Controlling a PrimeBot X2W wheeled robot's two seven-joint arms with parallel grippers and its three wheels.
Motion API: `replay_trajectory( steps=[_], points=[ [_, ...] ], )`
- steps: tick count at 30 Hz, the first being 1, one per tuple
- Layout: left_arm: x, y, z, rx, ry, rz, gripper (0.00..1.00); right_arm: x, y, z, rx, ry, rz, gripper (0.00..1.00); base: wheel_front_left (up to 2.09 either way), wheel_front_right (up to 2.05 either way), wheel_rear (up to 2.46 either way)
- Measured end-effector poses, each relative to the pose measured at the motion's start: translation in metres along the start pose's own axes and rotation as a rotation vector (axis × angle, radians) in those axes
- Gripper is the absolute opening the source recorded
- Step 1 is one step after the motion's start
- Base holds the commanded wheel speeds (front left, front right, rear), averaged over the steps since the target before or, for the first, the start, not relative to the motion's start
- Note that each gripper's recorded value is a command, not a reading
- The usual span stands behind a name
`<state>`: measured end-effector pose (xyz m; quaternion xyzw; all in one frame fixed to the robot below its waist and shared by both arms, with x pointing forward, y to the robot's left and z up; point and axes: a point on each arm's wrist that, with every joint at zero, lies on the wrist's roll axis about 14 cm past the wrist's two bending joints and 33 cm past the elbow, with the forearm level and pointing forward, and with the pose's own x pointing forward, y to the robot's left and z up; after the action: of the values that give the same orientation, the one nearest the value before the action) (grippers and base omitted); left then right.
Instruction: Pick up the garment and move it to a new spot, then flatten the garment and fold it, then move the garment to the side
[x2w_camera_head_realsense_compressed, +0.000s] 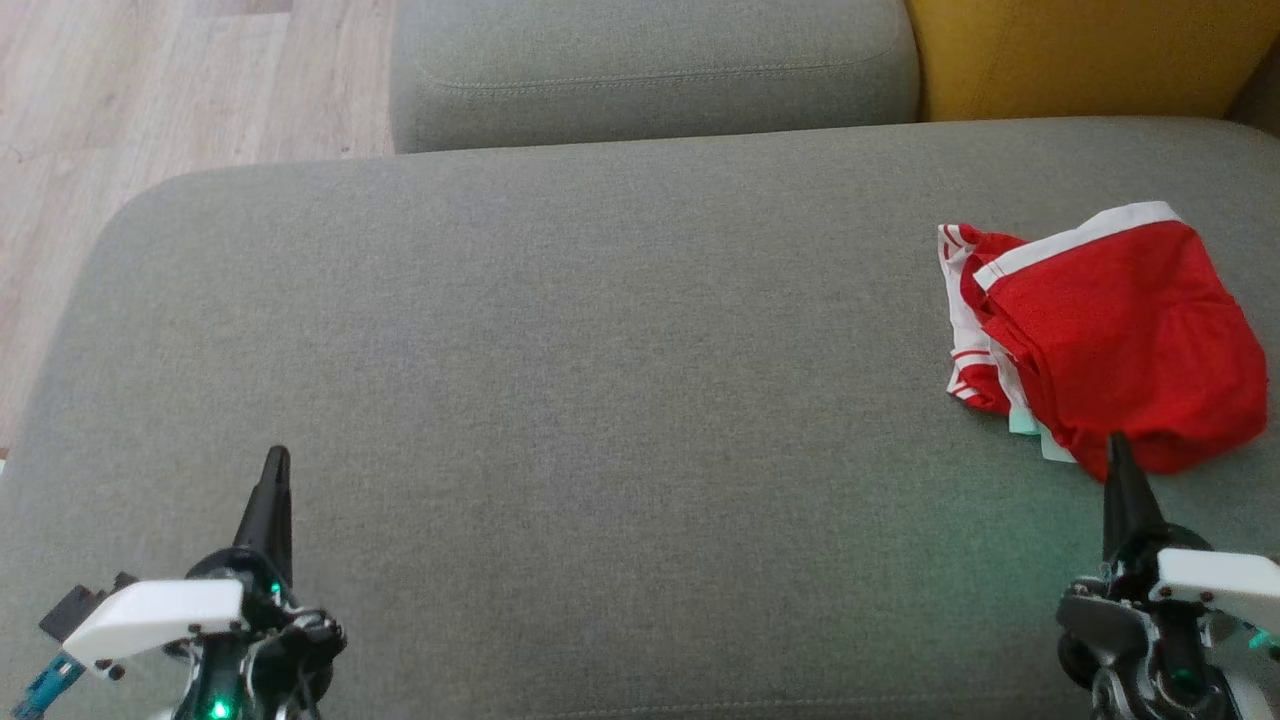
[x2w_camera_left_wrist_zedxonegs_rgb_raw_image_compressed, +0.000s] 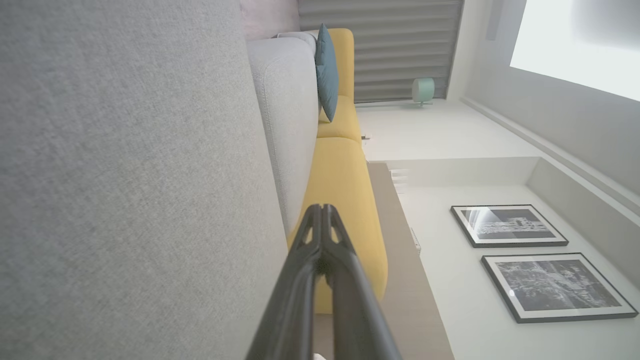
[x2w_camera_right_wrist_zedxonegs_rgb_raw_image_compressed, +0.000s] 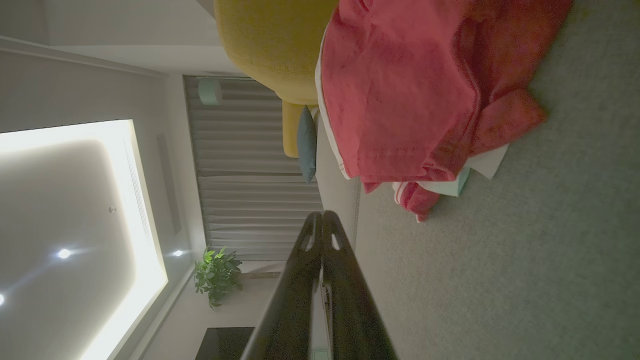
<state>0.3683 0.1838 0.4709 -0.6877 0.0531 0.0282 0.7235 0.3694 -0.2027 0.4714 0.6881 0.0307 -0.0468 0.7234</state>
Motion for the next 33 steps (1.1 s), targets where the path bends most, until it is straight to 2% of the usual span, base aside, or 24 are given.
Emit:
replay_trajectory(
  steps=[5, 33],
  points=[
    [0.005, -0.0068, 0.0045, -0.055, -0.01, -0.023, 0.0, 0.003, 0.0048, 0.0016, 0.06, 0.0, 0.016, 0.0, 0.0, 0.0, 0.0],
    [0.0048, -0.0059, 0.0053, -0.06, -0.009, -0.021, 0.0, 0.0028, 0.0049, 0.0043, 0.062, -0.007, 0.017, 0.0, 0.0, 0.0, 0.0]
  ],
)
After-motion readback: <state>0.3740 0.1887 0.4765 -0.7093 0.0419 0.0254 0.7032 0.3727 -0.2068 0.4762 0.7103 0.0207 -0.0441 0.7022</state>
